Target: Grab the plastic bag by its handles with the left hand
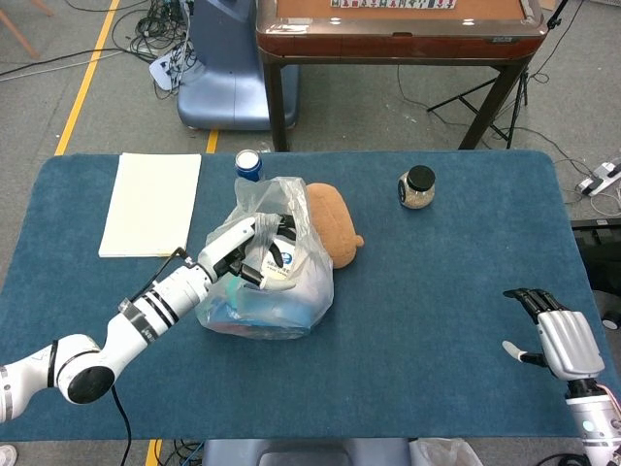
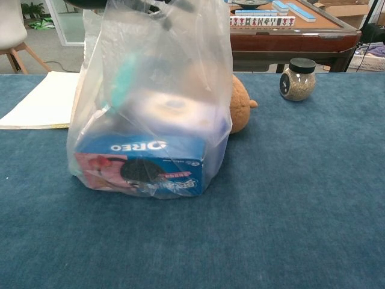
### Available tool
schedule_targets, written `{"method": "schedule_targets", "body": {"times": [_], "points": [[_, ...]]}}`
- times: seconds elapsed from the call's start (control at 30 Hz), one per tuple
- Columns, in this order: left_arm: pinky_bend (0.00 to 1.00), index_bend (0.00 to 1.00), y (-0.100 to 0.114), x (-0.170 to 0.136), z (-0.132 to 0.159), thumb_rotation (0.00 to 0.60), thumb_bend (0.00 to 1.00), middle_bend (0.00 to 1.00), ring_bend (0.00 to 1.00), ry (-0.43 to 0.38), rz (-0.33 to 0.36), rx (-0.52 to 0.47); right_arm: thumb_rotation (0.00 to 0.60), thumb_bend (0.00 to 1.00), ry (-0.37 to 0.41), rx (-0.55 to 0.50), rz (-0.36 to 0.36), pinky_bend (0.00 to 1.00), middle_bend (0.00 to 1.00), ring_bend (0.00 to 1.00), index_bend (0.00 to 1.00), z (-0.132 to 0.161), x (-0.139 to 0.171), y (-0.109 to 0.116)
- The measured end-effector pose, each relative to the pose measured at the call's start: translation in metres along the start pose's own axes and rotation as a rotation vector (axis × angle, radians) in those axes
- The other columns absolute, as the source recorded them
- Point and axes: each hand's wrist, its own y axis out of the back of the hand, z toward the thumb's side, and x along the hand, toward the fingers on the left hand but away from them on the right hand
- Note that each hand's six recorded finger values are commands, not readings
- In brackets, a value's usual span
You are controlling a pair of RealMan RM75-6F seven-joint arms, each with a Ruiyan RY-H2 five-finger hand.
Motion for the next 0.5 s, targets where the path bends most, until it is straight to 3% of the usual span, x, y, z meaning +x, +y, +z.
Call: {"method": "schedule_targets", "body": {"times": [0.5], "points": [[0.44,0.25,0.0014,0.0088,0.0043,0.6,0.0,0.23,0.22,-0.017,-0.011,-0.082,0.6,0.0,0.0,-0.006,-0.001,0.52,0.28,0.23,0.28,-0.0008,0.0,0.001]]}}
